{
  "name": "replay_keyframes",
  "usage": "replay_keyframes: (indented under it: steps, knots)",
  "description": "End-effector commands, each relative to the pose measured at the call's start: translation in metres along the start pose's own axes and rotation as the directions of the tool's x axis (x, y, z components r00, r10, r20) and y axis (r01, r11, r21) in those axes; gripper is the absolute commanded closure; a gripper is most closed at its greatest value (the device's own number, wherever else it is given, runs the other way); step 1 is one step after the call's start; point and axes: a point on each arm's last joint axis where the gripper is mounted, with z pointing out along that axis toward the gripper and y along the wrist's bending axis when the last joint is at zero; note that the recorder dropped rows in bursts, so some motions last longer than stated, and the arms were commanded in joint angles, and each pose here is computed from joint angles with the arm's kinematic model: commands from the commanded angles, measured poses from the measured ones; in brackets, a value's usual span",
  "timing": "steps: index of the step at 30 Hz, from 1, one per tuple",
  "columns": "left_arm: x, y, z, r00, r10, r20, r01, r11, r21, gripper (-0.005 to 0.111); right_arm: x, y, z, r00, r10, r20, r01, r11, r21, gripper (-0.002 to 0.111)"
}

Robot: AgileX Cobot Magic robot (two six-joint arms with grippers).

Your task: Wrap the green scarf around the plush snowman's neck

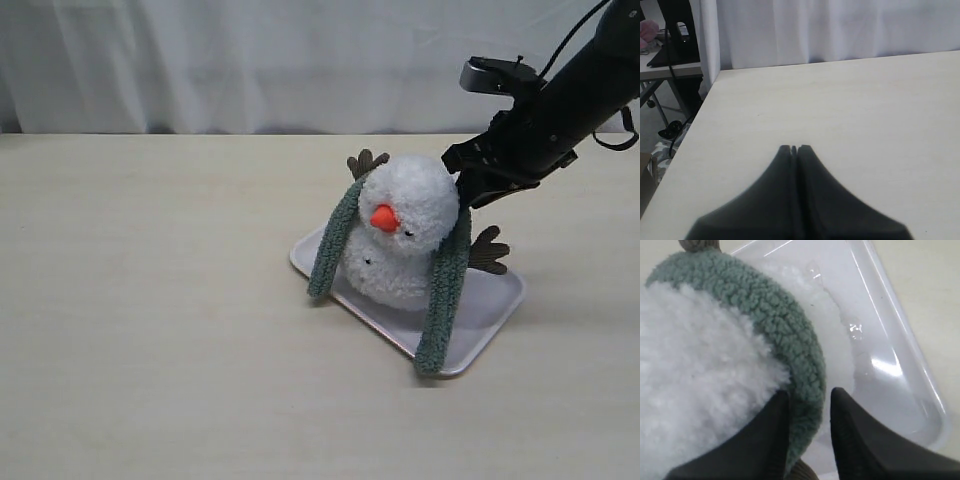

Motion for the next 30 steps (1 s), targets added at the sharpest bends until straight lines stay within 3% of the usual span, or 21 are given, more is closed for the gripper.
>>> replay_keyframes:
  steps: [1, 13, 19, 24, 30]
  knots:
    - [-0.001, 0.0, 0.0, 1.0, -0.003, 0.015, 0.003, 1.0, -0.001, 0.107, 0.007, 0.005, -0.004, 0.998, 0.008, -0.062, -0.01, 0.999, -0.033, 0.08]
    - [-0.001, 0.0, 0.0, 1.0, -0.003, 0.015, 0.003, 1.0, -0.001, 0.107, 0.022, 0.011, -0.004, 0.982, 0.015, -0.188, -0.031, 0.996, -0.086, 0.08]
    - [-0.001, 0.0, 0.0, 1.0, -0.003, 0.012, 0.003, 1.0, -0.001, 0.107, 0.023, 0.023, -0.036, 0.994, -0.02, -0.109, 0.012, 0.997, -0.07, 0.08]
    - [-0.001, 0.0, 0.0, 1.0, -0.003, 0.012, 0.003, 1.0, -0.001, 0.107, 0.022, 0.039, -0.058, 0.999, -0.045, -0.013, 0.043, 0.989, -0.14, 0.079]
    - [-0.001, 0.0, 0.0, 1.0, -0.003, 0.012, 0.003, 1.0, -0.001, 0.107, 0.054, 0.057, -0.077, 0.998, -0.058, 0.012, 0.059, 0.983, -0.174, 0.079]
